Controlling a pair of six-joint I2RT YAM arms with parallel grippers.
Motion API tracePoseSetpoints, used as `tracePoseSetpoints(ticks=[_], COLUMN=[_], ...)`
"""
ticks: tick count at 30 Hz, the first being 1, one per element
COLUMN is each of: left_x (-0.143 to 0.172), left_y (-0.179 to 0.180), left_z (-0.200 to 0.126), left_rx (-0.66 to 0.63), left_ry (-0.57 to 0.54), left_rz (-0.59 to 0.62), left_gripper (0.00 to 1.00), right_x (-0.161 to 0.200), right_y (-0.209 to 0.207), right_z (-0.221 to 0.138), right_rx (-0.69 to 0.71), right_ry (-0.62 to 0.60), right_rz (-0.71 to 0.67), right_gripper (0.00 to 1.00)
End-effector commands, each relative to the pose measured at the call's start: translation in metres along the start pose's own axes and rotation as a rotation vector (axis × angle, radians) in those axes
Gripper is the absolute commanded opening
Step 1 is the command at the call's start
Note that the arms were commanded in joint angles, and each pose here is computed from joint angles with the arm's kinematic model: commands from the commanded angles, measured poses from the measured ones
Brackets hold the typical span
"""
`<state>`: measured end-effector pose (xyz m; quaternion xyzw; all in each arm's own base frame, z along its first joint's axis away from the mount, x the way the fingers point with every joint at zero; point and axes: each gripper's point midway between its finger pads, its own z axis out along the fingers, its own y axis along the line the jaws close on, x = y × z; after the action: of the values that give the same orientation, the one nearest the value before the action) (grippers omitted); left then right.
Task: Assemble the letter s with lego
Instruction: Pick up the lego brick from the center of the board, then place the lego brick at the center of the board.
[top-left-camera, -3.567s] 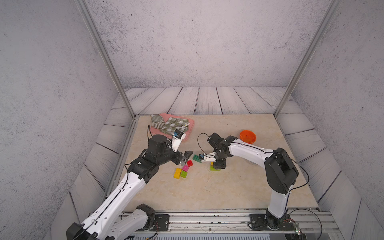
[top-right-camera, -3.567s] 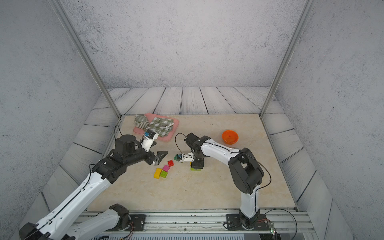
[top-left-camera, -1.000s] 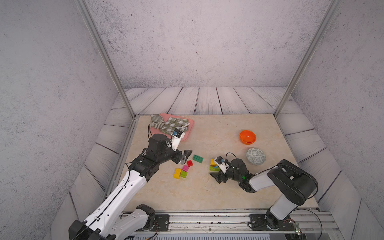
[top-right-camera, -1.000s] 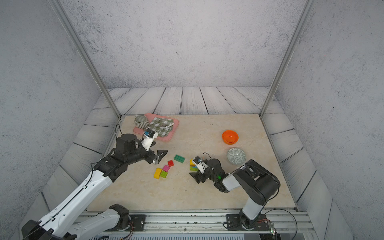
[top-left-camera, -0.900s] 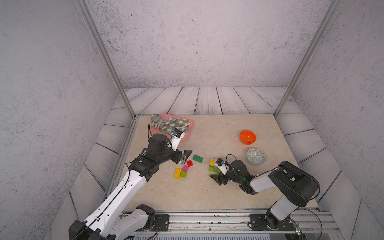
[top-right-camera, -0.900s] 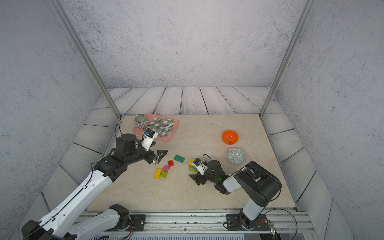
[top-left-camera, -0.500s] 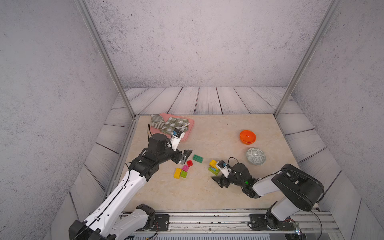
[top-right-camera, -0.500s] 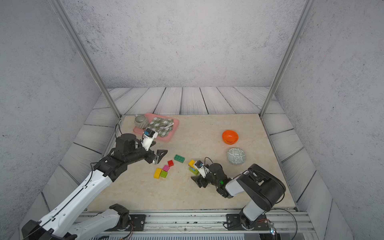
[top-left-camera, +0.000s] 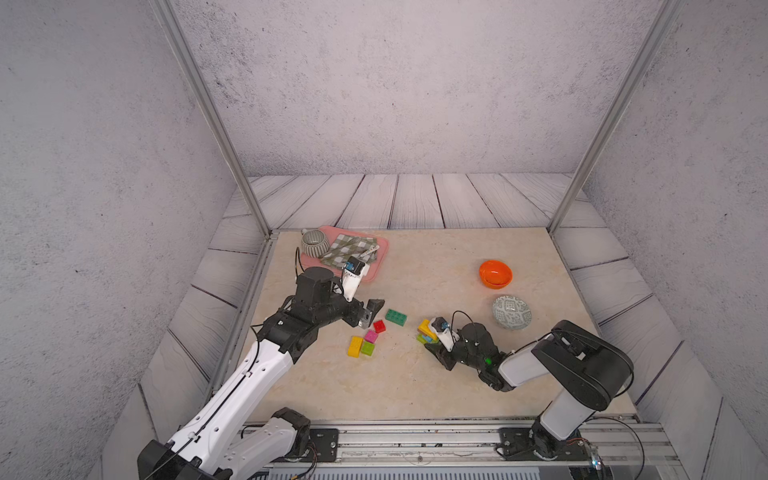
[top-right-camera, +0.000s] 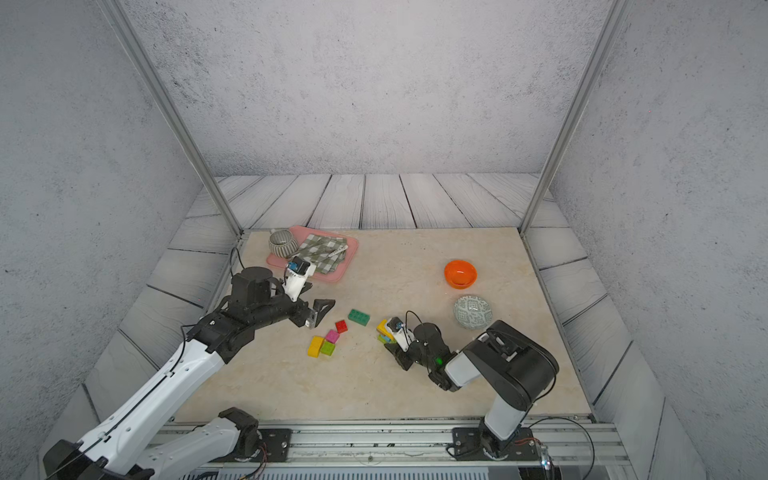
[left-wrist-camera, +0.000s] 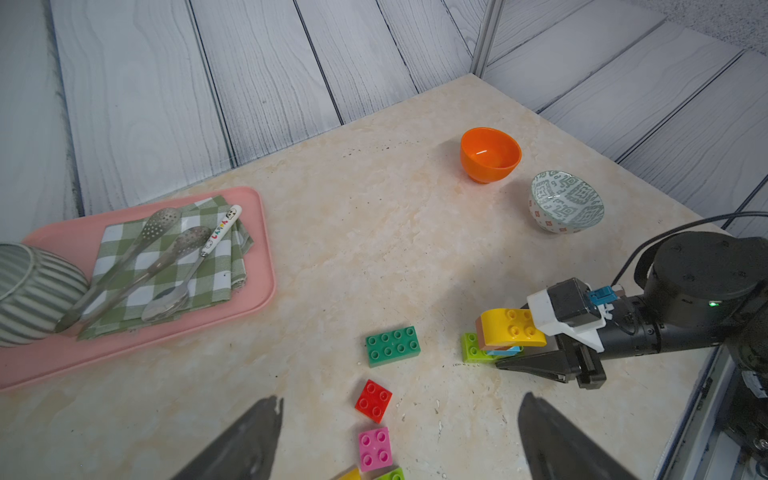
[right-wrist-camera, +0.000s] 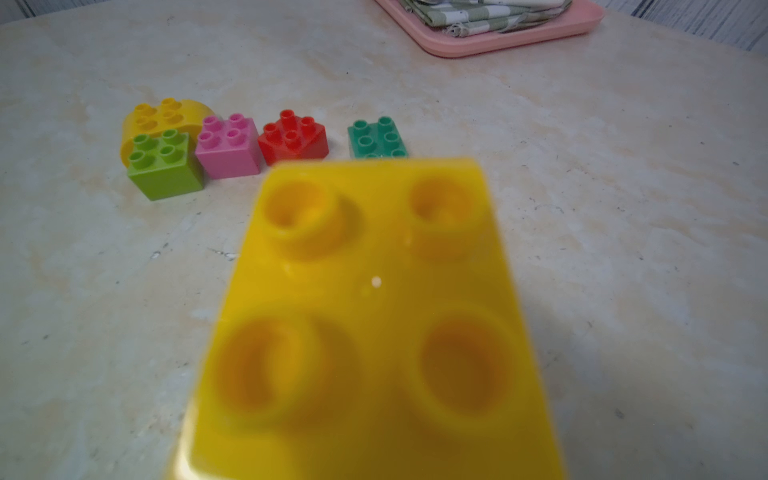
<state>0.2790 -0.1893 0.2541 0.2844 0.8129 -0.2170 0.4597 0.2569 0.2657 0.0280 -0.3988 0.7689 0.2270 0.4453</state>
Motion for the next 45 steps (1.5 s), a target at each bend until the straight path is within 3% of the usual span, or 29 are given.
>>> tracePoseSetpoints(ticks=[1,8,12,19,27,34,45], left_x=[-0.001,-0.002,-0.003,-0.005,-0.009,-0.01,-0.011], left_y=[0.002,0.002,0.002,0.002,0.001,0.001,0.001], left_z=[0.0,-0.001,-0.002,-0.005,-0.008,-0.009,-0.011], left_rx=[0.0,-0.001,-0.001,-0.001,-0.004,-0.003,-0.004], left_ry=[-0.01,-0.013,-0.017,-0.029,-0.047,-0.053,-0.058], left_rz=[-0.005,-0.005,-0.004,-0.002,0.002,0.002,0.003], left_gripper=[0.95,0.95,0.95,0.95,0.95,0.95,0.95], right_x=[-0.009,-0.031,-0.054,-0.09,-0.095,-0.107,-0.104], right_y=[0.005,0.019,0.038,0.059,0.075,0.048,0.004], right_z=[-0.003,-0.022,-0.043,-0.066,-0.08,-0.077,-0.035], right_rx=[-0.029,-0.102,-0.245,-0.503,-0.705,-0.784,-0.777], right_ry=[-0.018,-0.011,0.009,0.084,0.224,0.277,0.405], right_rz=[-0.018,-0.023,0.011,0.271,0.508,0.732,0.878], right_gripper=[0.39,0.26,0.22,0.22,0.24,0.2,0.24])
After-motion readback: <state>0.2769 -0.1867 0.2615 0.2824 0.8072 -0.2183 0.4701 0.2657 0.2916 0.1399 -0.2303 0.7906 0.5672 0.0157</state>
